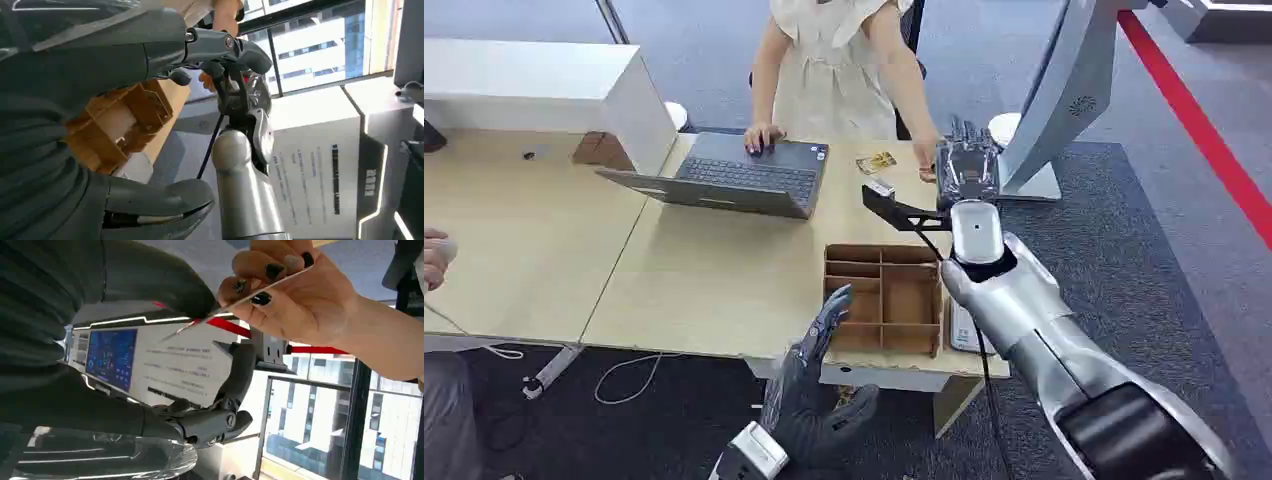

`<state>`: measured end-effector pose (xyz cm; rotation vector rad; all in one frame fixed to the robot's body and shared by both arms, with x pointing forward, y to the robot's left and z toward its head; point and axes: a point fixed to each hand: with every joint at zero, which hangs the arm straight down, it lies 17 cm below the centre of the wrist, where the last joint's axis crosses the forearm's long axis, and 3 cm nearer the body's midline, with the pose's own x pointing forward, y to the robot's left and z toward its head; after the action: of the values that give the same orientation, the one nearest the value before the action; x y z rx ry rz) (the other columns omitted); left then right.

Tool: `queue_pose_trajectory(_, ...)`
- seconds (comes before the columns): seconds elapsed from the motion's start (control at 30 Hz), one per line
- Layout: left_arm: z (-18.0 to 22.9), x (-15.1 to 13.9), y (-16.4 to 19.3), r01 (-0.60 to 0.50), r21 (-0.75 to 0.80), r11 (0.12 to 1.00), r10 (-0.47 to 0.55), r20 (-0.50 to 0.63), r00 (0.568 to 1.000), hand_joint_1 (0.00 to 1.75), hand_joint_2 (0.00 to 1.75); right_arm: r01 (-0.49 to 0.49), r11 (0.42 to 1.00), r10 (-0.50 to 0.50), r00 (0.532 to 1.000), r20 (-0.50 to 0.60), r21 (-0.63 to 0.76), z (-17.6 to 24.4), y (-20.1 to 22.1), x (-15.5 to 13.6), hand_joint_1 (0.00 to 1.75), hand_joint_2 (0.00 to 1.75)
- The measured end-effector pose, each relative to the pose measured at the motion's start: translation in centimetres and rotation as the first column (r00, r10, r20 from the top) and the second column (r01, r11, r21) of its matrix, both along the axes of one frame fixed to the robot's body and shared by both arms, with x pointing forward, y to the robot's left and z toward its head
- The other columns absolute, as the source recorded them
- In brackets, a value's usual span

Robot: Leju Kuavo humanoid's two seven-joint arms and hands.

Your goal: Pass the card to the sensor for recognition and then transmit it.

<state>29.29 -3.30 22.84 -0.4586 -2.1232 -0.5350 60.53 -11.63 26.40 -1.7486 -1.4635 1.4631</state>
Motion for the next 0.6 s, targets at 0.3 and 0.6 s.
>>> queue_pose_trajectory(0.3,0.0,0.03,0.02,-0.001,-0.001,1.0,0.001,0.0,1.0,0.0,1.75,0.001,1.0,-0.001,1.0,-0.005,0.001,-0.18,-0.43,0.13,1.75,1.75)
queue_pose_trajectory(0.6,-0.09,0.0,0.05,-0.001,-0.003,1.0,0.001,-0.003,1.0,0.0,1.75,-0.031,0.999,0.031,1.0,0.001,0.007,-0.15,-0.11,0.0,1.75,1.75)
